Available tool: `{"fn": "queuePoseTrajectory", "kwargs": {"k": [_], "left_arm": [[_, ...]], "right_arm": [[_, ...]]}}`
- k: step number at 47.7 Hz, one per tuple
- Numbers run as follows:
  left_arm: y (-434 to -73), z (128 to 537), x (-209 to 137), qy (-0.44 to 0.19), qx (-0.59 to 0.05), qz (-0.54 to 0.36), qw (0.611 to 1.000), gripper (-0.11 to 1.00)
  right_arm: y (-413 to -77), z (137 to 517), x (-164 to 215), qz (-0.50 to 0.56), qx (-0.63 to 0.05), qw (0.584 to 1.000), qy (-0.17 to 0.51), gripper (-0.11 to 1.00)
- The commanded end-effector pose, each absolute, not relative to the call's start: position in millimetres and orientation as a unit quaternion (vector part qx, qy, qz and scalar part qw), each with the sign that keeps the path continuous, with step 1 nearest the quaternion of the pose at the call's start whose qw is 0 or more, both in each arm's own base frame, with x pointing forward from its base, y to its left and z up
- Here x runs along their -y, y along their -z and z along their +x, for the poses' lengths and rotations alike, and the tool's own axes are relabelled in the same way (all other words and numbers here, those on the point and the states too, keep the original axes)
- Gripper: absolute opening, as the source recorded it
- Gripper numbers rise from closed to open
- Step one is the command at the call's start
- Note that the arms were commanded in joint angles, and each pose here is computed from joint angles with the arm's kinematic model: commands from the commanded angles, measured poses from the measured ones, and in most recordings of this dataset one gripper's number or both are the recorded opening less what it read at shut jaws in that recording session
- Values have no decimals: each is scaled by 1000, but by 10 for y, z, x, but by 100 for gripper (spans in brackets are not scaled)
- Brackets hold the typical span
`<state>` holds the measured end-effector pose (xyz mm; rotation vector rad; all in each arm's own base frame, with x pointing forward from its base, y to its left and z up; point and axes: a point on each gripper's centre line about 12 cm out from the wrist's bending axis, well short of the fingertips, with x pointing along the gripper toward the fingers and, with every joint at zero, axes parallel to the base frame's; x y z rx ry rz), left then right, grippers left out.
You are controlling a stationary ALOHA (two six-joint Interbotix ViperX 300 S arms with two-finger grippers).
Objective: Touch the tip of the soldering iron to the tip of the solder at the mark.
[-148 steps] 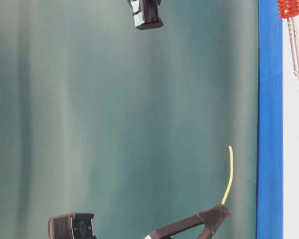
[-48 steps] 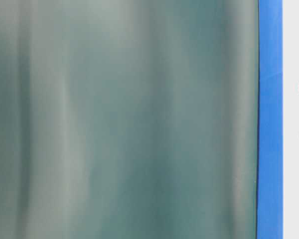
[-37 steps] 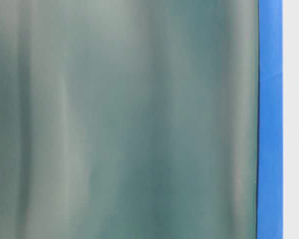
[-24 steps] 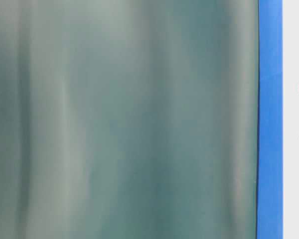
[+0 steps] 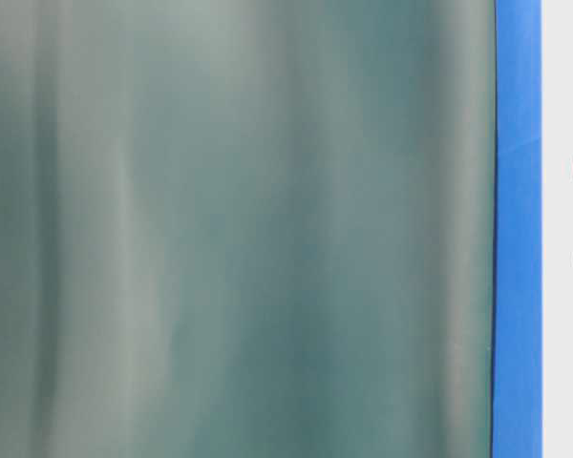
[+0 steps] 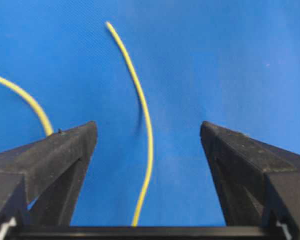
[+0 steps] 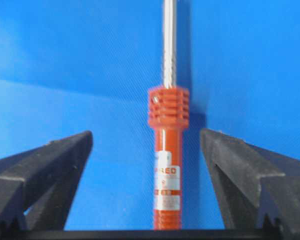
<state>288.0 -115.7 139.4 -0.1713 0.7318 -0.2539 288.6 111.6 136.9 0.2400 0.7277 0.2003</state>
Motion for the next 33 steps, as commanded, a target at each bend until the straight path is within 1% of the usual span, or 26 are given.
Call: {"fn": "queuePoseTrajectory", "kwargs": {"k": [1,6,12,18,22,28,33], "left_arm": [[-1714,2891,1080,124,-324,-81,934,79],[-1926,2836,952,123,-294,-58,946,78],[-2170,2739,754,118,-245,-17,962,78],[-2320,2598,501,90,-206,7,974,78],[-2363,2486,353,69,-187,13,980,78],[-2428,2298,191,43,-157,19,986,78],[-2429,2111,85,23,-135,23,990,78]], "right_arm": [[-1672,2854,-1021,116,-321,935,-102,85],[-1898,2787,-850,105,-294,945,-95,85],[-2159,2653,-560,90,-251,961,-71,85],[-2360,2444,-260,74,-204,976,-34,85],[-2486,2296,-124,64,-178,982,-14,84],[-2591,2065,11,50,-156,986,11,84],[-2574,1926,78,44,-149,987,27,84]]}}
